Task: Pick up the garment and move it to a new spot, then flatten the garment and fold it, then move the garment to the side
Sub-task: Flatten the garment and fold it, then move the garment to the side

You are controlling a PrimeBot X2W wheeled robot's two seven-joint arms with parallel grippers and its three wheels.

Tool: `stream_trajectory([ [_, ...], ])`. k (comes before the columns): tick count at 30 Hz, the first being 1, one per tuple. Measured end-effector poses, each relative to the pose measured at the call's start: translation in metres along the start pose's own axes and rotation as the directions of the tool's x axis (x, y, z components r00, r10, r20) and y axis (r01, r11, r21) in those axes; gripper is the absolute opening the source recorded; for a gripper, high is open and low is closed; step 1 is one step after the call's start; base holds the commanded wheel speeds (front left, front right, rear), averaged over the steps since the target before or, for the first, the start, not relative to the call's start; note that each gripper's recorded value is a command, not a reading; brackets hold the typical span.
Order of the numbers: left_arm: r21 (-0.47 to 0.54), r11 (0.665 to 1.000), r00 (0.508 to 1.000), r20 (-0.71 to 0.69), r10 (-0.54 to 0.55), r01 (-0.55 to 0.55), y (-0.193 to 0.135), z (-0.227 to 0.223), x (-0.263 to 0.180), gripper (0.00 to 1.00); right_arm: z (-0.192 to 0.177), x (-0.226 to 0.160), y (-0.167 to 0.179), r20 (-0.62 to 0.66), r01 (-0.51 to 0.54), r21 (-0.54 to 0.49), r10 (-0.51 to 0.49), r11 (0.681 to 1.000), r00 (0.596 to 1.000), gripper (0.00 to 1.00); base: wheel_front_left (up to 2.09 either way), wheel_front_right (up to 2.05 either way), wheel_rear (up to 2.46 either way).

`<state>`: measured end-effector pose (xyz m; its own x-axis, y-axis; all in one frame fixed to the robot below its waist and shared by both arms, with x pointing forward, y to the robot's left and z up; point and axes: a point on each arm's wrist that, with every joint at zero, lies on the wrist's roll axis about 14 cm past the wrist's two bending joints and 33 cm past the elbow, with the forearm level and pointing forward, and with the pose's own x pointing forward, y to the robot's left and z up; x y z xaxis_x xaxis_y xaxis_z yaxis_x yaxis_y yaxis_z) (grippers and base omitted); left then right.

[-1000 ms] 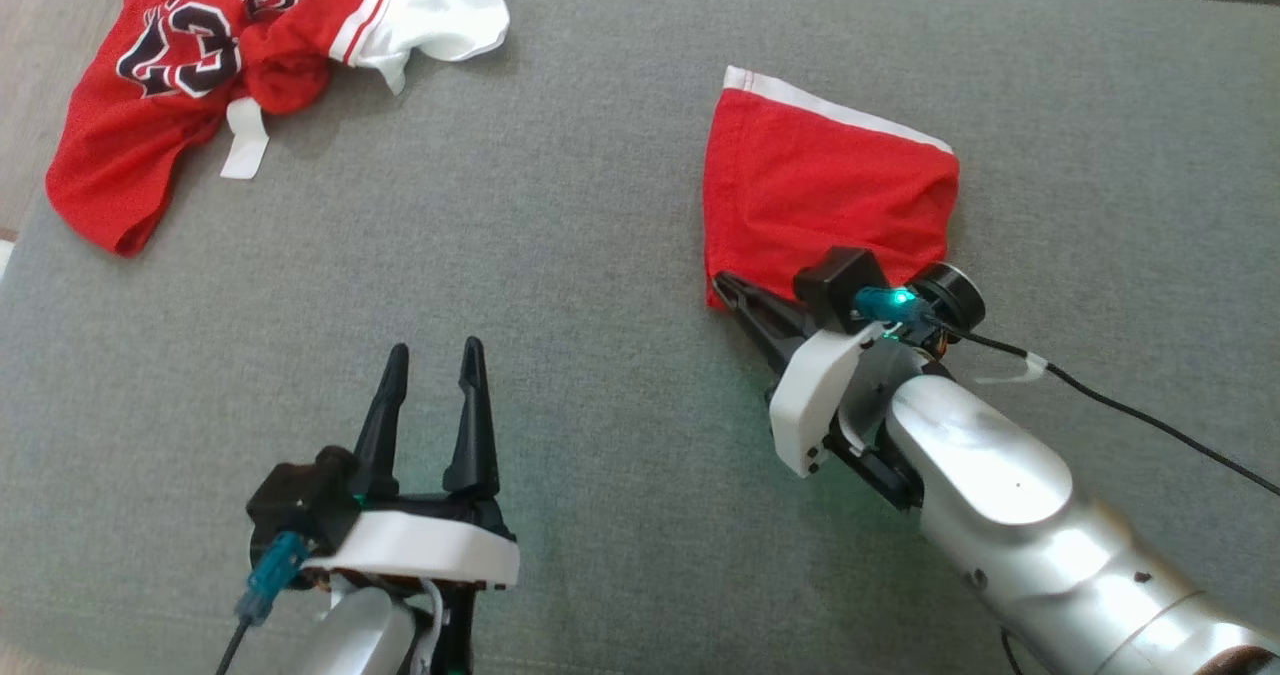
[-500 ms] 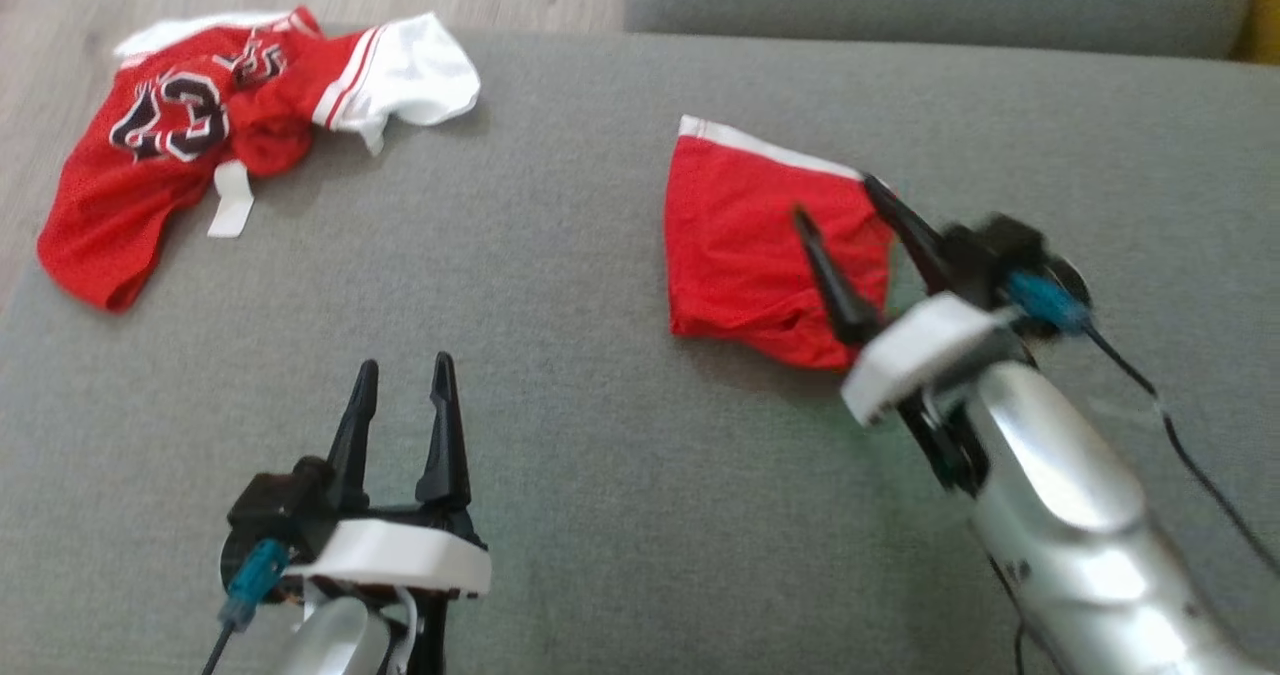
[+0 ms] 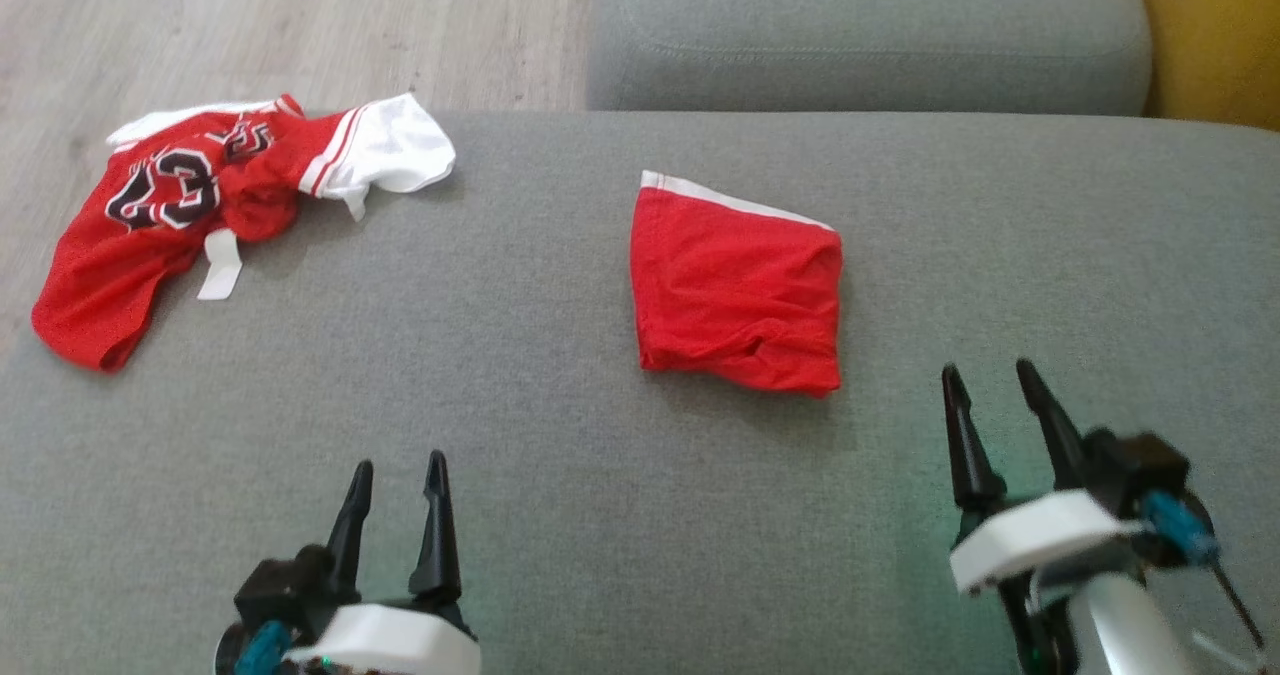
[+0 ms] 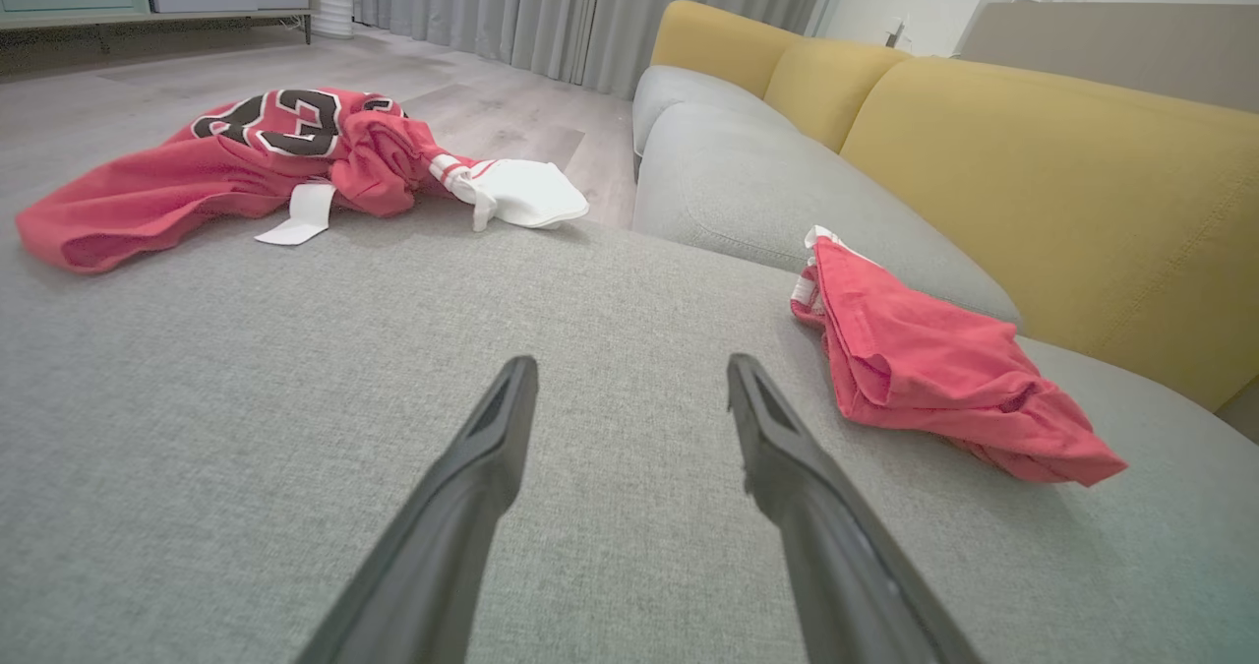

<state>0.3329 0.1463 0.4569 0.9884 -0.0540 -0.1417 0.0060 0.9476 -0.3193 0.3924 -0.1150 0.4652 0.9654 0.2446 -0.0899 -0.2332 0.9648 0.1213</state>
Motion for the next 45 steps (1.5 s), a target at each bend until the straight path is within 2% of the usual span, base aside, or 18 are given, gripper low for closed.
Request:
stream_trajectory([
  [8,-0.004,1.0,1.0,-0.013,0.009,-0.009,0.005,-0.005,-0.006,1.0,-0.003,-0.027,0.002,-0.003,0.015,0.035,-0.015,0.999,1.0,1.0,0.0,0.0,0.0],
  [35,0.003,1.0,0.999,-0.033,0.027,-0.026,0.01,-0.011,-0.004,1.0,-0.005,-0.023,0.001,-0.032,0.015,0.038,-0.014,0.999,0.999,1.0,0.0,0.0,0.0],
  [41,0.008,0.999,0.999,-0.033,0.034,-0.034,0.013,-0.01,0.001,1.0,-0.009,-0.006,0.005,-0.098,-0.007,0.018,0.009,1.0,0.995,1.0,0.0,0.0,0.0],
  [45,0.01,0.999,0.999,-0.01,0.036,-0.036,0.013,-0.001,0.011,1.0,0.017,0.042,0.006,-0.138,-0.03,-0.007,0.028,1.0,0.99,1.0,0.0,0.0,0.0],
])
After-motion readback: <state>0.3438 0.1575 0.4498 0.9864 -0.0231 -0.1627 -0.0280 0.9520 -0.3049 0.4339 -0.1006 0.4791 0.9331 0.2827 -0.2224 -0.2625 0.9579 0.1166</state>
